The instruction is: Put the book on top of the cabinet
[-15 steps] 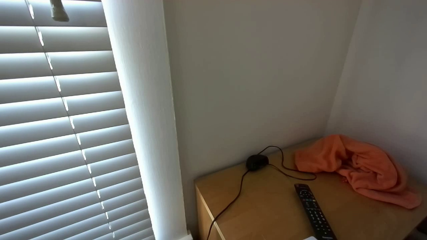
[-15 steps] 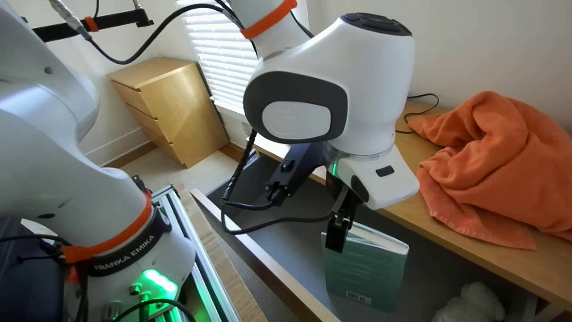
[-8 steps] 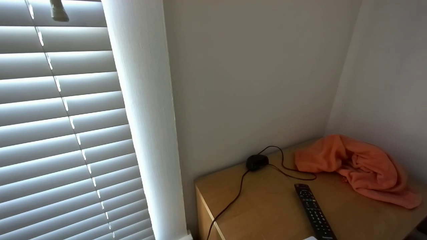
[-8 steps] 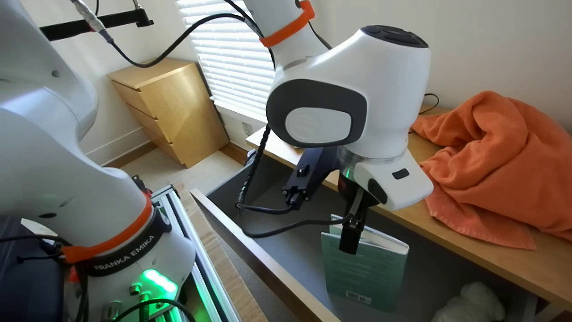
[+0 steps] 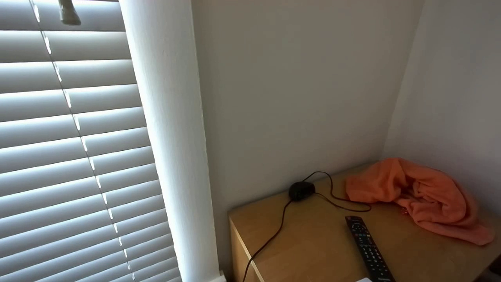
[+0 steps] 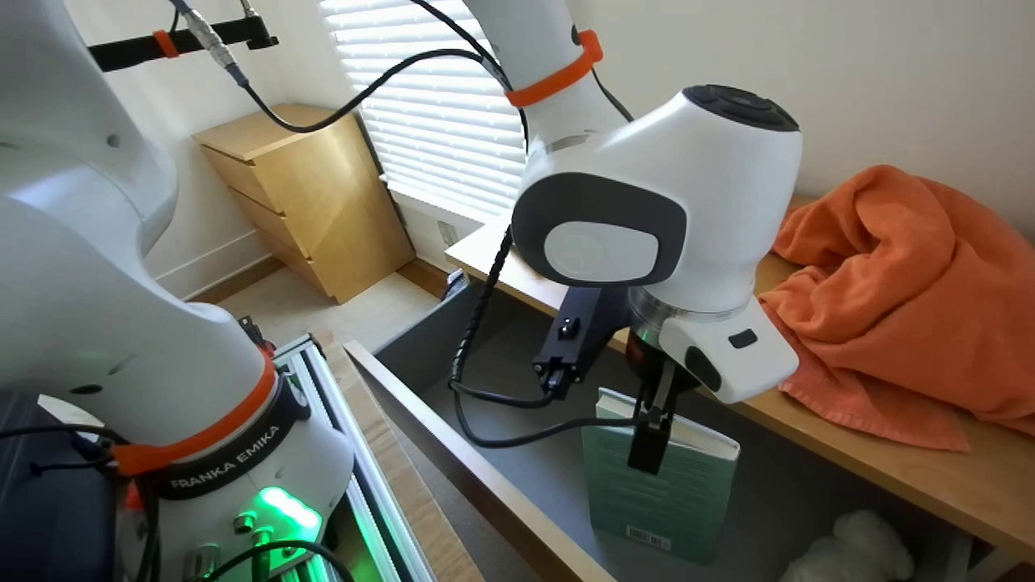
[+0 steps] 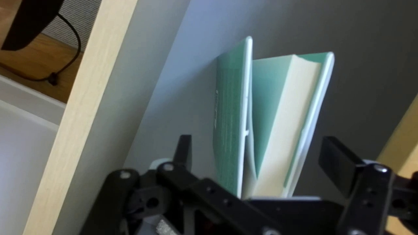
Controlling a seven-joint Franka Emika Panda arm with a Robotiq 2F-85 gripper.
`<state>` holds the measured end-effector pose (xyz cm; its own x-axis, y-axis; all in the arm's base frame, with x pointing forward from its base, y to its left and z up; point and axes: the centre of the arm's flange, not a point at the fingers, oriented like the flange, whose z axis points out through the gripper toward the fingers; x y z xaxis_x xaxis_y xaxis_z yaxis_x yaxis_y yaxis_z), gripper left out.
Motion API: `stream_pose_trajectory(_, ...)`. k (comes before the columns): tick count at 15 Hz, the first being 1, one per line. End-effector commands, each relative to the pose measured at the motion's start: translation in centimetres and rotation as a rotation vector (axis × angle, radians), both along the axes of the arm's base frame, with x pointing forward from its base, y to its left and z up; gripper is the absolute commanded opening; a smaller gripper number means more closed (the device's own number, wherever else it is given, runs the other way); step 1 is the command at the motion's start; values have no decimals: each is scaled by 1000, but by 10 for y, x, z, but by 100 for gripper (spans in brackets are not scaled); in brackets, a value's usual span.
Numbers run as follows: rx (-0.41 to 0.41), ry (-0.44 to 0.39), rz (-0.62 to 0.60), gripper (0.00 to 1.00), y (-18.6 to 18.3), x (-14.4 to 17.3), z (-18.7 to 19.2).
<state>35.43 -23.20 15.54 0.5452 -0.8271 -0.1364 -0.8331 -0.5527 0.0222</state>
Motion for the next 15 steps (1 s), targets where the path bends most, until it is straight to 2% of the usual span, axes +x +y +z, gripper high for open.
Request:
stream_pose_trajectory(1, -1, -37, -18, 100, -7, 5, -18)
stream_pose_trajectory(7, 6, -35, -31, 100, -5, 10, -35)
stream_pose_trajectory(8, 6, -31, -30, 93, -5, 10, -38)
stream_pose_trajectory(9, 6, -25, -29, 76, -5, 11, -40)
stream_pose_trajectory(11, 6, -17, -29, 58, -6, 12, -44)
stream_pose_trajectory(15, 10, -8, -37, 28, -9, 14, -50)
